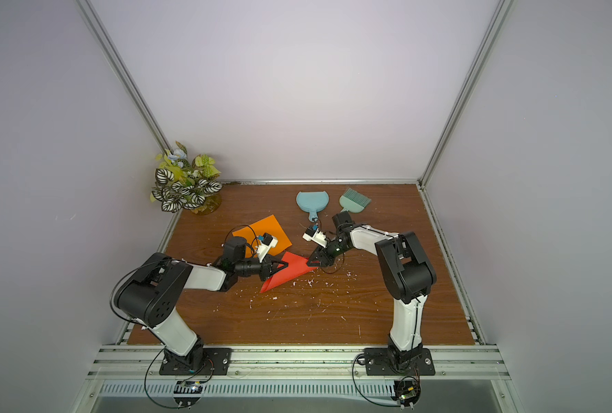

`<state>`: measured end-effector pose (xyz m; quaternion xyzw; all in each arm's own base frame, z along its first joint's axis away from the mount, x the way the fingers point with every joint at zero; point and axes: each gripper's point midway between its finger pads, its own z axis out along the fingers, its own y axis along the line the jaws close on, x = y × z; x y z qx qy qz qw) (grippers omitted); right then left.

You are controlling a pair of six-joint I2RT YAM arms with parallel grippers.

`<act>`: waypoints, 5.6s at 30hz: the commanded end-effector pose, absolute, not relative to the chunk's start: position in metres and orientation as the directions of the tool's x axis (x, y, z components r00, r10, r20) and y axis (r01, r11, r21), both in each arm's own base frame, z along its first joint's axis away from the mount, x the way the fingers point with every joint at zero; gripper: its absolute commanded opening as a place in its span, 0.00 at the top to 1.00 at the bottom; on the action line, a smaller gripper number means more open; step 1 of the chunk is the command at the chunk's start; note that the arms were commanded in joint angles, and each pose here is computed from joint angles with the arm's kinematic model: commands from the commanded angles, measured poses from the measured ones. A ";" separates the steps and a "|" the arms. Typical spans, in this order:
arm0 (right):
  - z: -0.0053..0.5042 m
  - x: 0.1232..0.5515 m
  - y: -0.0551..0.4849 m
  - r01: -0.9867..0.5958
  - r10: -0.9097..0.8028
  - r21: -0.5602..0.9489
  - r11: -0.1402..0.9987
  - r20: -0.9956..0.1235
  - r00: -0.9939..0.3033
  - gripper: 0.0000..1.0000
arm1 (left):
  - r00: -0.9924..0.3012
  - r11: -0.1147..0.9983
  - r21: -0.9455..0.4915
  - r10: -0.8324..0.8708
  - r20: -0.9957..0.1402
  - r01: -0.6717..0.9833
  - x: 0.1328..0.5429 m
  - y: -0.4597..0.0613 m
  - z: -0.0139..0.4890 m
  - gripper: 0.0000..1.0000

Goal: Fold the square paper diagonally
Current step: Fold the paper at the center of the board.

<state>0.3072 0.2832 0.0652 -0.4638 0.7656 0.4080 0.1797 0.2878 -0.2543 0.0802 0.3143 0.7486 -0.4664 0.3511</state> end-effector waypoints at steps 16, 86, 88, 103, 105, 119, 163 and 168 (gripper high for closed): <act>0.083 0.306 0.302 -0.870 -0.554 0.465 0.163 -0.687 -0.471 0.77 | -0.557 0.355 -0.483 0.139 -0.819 0.800 0.287 -0.254 0.079 0.98; 0.082 0.308 0.305 -0.885 -0.572 0.434 0.166 -0.689 -0.445 1.00 | -0.580 0.366 -0.499 0.153 -0.800 0.785 0.291 -0.255 0.074 0.92; 0.082 0.308 0.305 -0.886 -0.572 0.434 0.166 -0.689 -0.444 1.00 | -0.581 0.367 -0.500 0.153 -0.800 0.785 0.291 -0.255 0.073 0.92; 0.082 0.309 0.305 -0.886 -0.572 0.433 0.169 -0.689 -0.446 1.00 | -0.585 0.370 -0.502 0.155 -0.796 0.782 0.291 -0.255 0.072 0.91; 0.082 0.310 0.305 -0.886 -0.572 0.432 0.170 -0.689 -0.446 1.00 | -0.584 0.369 -0.501 0.156 -0.797 0.783 0.291 -0.255 0.072 0.91; 0.077 0.305 0.303 -0.884 -0.580 0.437 0.169 -0.681 -0.448 1.00 | -0.586 0.376 -0.500 0.158 -0.795 0.780 0.292 -0.254 0.071 0.92; 0.081 0.301 0.310 -0.894 -0.583 0.428 0.134 -0.695 -0.421 1.00 | -0.592 0.383 -0.501 0.170 -0.788 0.776 0.295 -0.256 0.069 0.92; 0.080 0.301 0.311 -0.894 -0.584 0.427 0.135 -0.695 -0.420 1.00 | -0.593 0.386 -0.500 0.172 -0.786 0.775 0.295 -0.256 0.068 0.92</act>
